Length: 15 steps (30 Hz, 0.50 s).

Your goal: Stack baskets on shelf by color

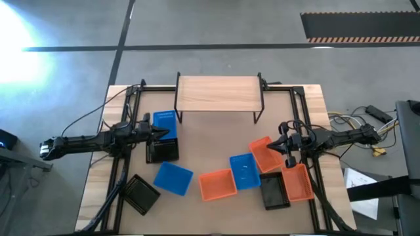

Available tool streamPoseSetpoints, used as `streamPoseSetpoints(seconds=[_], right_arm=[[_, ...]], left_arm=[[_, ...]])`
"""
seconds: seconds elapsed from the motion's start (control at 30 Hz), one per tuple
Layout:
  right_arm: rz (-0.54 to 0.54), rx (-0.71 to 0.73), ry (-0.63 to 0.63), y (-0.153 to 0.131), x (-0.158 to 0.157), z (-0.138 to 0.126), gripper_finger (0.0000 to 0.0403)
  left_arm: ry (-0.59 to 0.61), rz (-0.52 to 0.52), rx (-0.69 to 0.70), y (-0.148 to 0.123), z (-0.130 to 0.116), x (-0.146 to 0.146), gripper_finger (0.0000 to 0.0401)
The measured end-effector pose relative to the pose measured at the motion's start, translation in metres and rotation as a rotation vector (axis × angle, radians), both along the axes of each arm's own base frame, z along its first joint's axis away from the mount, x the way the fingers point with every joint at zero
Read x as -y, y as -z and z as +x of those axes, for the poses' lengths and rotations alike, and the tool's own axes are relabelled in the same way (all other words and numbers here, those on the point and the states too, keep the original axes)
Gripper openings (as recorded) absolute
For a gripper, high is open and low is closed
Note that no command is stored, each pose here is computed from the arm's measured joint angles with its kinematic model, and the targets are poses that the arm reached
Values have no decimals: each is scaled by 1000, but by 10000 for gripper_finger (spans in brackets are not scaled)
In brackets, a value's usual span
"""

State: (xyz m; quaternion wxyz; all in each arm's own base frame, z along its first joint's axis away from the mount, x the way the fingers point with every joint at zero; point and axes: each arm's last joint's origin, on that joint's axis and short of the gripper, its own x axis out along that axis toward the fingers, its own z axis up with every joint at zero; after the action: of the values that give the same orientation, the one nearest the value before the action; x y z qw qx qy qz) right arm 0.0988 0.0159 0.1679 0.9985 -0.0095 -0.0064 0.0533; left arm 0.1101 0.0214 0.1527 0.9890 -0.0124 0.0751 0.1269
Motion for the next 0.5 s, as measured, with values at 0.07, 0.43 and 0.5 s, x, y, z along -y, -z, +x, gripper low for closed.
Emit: streamPoseSetpoints(seconds=[0.07,0.43,0.5], right_arm=[[97,29,0,-4,0,0,9],[345,443,-58,-44,2,-11,9],[381,477,-72,-48,3,-13,9]], left_arm=[[0,0,0,0,0,0,0],[0,0,0,0,0,0,0],[0,0,0,0,0,0,0]])
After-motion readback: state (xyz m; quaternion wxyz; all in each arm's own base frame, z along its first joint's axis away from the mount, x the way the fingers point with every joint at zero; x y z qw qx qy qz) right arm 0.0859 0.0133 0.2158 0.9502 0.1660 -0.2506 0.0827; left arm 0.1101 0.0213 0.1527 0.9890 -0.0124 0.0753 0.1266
